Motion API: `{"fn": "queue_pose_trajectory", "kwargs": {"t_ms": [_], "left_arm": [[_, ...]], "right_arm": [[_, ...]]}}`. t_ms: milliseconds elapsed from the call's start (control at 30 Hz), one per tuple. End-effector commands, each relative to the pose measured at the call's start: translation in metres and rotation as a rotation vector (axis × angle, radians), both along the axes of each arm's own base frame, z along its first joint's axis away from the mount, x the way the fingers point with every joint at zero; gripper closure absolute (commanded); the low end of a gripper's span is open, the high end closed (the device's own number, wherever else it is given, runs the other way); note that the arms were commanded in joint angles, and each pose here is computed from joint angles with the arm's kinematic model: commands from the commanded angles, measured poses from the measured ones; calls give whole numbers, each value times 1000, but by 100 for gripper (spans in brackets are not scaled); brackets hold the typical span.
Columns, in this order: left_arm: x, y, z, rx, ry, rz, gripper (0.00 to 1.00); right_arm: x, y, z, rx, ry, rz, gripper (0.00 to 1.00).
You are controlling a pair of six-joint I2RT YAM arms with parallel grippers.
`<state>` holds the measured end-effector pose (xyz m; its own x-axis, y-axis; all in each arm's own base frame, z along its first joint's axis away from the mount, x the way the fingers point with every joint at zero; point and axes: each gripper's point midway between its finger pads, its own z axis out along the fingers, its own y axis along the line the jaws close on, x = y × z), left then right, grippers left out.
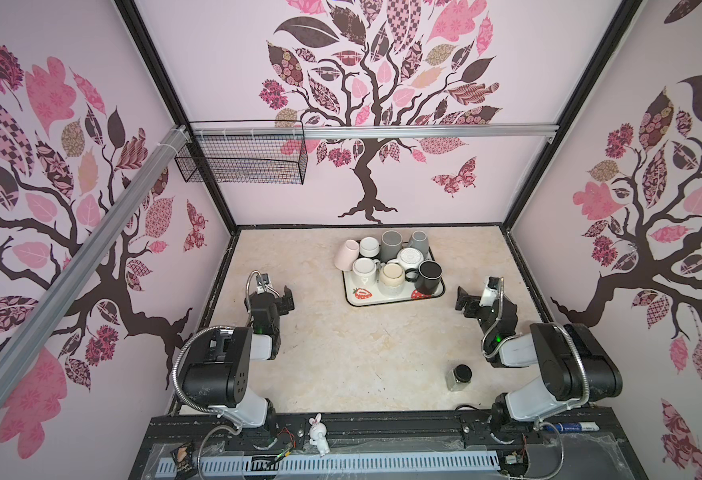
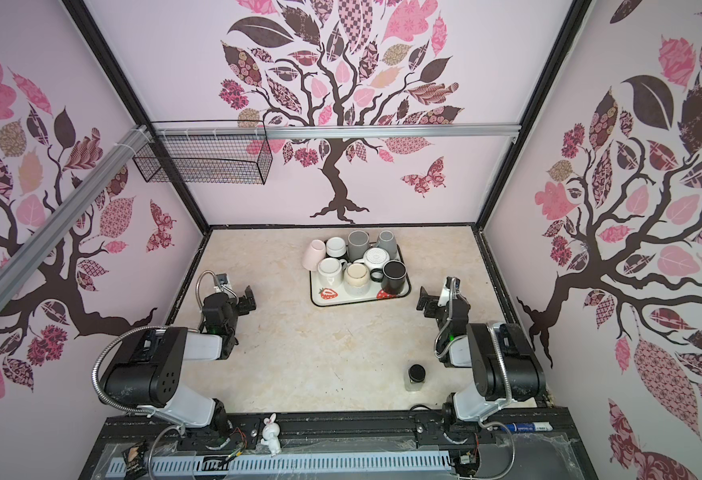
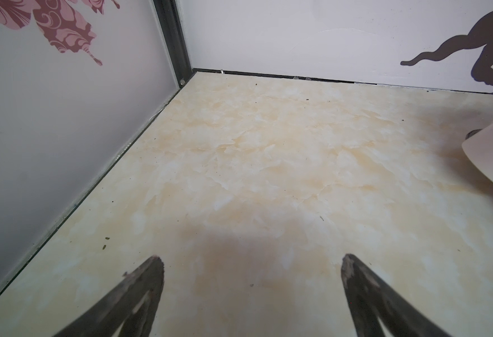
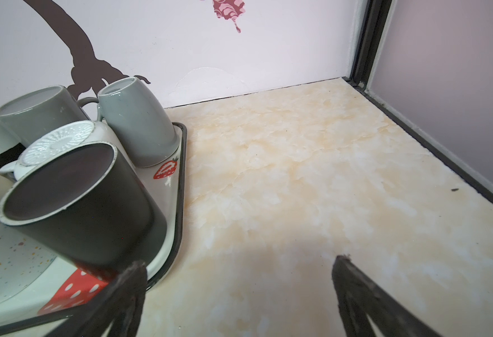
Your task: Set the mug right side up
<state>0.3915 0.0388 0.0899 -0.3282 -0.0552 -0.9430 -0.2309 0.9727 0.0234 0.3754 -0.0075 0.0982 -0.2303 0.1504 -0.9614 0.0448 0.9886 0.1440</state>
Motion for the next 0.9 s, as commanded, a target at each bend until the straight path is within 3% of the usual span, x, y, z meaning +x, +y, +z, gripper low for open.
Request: {"fn": "queue_pose_trajectory", "kwargs": {"t_ms": [0, 200, 333, 433, 500, 567, 700, 867], "left_arm": [[5, 1, 13, -1, -45, 6, 3], [4, -8, 22, 39, -70, -14, 3], [-2, -14, 43, 83, -26, 9, 3], [2, -24, 69, 34, 16, -14, 3], [5, -42, 86, -10, 10, -105, 6], [8, -68, 101, -100, 12, -212, 17], [10, -124, 106, -266, 113, -396, 32], [6, -205, 95, -230, 231, -621, 44]], "right_arm": [[7, 0, 15, -11, -44, -4, 0], [1, 0, 30, -12, -90, -10, 0], [9, 1, 35, 56, 42, -15, 3], [17, 10, 44, 173, 127, 2, 9], [21, 18, 49, 264, 174, 20, 14], [26, 31, 56, 347, 216, 54, 21], [31, 66, 65, 351, 281, 149, 28], [34, 107, 72, 310, 348, 236, 32]]}}
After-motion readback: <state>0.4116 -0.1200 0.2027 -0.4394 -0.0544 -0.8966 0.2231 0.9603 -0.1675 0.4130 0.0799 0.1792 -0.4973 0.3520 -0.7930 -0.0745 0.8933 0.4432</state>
